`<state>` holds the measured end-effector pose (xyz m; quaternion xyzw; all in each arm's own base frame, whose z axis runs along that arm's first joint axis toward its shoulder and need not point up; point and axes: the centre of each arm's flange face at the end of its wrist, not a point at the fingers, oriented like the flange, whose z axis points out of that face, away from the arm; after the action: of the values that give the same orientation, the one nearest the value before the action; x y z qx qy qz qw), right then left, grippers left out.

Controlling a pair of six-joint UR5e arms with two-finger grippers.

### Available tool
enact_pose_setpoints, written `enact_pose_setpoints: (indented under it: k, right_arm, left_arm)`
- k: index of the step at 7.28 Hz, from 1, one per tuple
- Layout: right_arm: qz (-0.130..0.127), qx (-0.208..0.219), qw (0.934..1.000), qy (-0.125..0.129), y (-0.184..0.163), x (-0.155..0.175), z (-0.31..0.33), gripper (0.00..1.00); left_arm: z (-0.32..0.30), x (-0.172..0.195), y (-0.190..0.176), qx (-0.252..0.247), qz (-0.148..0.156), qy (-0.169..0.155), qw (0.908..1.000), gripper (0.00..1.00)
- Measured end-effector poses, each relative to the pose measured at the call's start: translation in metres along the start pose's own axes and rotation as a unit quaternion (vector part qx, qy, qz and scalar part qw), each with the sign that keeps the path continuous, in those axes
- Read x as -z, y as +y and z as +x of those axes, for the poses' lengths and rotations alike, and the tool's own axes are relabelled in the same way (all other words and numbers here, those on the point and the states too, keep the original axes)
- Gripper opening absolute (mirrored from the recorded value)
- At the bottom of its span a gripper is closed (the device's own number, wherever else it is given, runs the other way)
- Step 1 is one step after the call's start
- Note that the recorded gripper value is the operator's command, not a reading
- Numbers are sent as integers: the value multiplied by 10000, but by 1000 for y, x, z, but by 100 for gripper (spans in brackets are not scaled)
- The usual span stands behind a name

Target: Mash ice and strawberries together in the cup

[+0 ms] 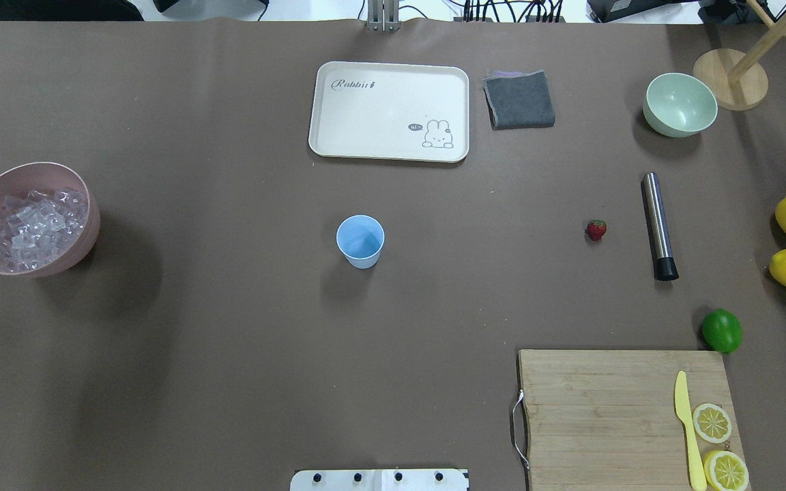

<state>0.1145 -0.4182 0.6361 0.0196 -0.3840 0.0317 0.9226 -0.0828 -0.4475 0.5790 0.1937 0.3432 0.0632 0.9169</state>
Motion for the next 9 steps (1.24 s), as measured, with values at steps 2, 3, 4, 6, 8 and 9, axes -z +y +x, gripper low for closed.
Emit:
enact_pose_setpoints:
  k: [2,3,4,6,8,9]
  right_arm:
    - [-5,-6,10000,-12,0,-1,0,100]
    - [-12,-13,10000,-16,0,-1,1,100]
    - [-16,-17,10000,-15,0,-2,1,100]
    - [-24,-22,10000,-5,1,-2,2,100]
    - [-48,-34,10000,9,5,-5,5,100]
    - [-62,-44,10000,15,6,-6,6,100]
  left_arm:
    - [2,3,4,-28,37,7,10000,98]
    - [3,4,3,-28,48,12,10000,98]
    - [5,4,3,-23,58,48,10000,98]
    - [9,5,2,3,68,143,9999,98]
    - [44,8,-16,202,111,274,9994,98]
    - [74,7,-32,304,124,387,9987,98]
